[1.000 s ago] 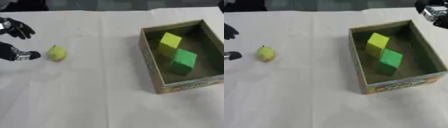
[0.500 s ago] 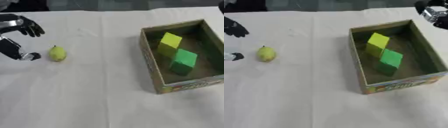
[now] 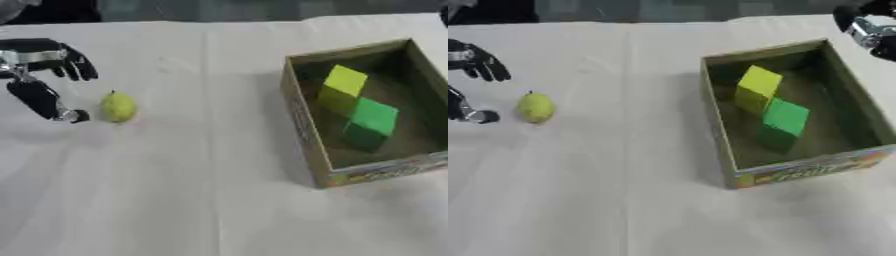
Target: Pick up the objects with one hand, pass them to the other hand, and then place them into the box on the other side of the table.
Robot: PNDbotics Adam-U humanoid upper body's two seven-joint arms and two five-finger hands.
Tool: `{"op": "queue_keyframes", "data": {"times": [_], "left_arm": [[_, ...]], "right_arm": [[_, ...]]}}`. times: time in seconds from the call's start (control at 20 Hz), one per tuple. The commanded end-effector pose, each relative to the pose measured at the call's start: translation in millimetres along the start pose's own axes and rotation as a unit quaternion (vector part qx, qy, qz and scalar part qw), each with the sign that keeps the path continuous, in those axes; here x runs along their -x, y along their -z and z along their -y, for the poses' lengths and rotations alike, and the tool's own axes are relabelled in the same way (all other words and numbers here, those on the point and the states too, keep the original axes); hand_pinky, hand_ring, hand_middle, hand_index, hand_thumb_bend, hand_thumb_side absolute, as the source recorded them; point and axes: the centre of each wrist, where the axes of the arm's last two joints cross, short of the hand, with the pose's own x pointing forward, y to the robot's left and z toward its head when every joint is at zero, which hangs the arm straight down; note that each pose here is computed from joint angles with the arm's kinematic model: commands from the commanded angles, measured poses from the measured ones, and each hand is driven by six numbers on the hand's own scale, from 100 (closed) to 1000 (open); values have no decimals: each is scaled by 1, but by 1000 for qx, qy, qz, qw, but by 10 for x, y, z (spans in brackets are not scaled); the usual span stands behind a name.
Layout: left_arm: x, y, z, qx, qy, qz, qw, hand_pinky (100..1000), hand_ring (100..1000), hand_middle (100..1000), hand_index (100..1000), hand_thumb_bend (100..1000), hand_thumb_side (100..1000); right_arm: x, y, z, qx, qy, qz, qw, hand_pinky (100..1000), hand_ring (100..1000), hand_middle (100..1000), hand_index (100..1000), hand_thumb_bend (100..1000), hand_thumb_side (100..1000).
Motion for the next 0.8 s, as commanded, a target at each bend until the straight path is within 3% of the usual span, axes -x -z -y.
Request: {"op": "queue_keyframes", "data": {"times": [0.05,0.45,0.8], "left_arm": [[63,44,-64,-3,9,-16,1000,818,776,727,821,446,100],[115,252,28,30,29,-33,999,806,780,733,803,430,100],[98,313,34,6,38,-37,999,800,770,720,804,415,100]], "right_arm": [[-61,13,64,3,-11,9,1000,910,722,738,837,343,401],[-49,14,48,0,-10,7,1000,910,722,738,836,344,404],[-37,10,40,-1,-9,5,1000,910,722,737,836,344,406]]}}
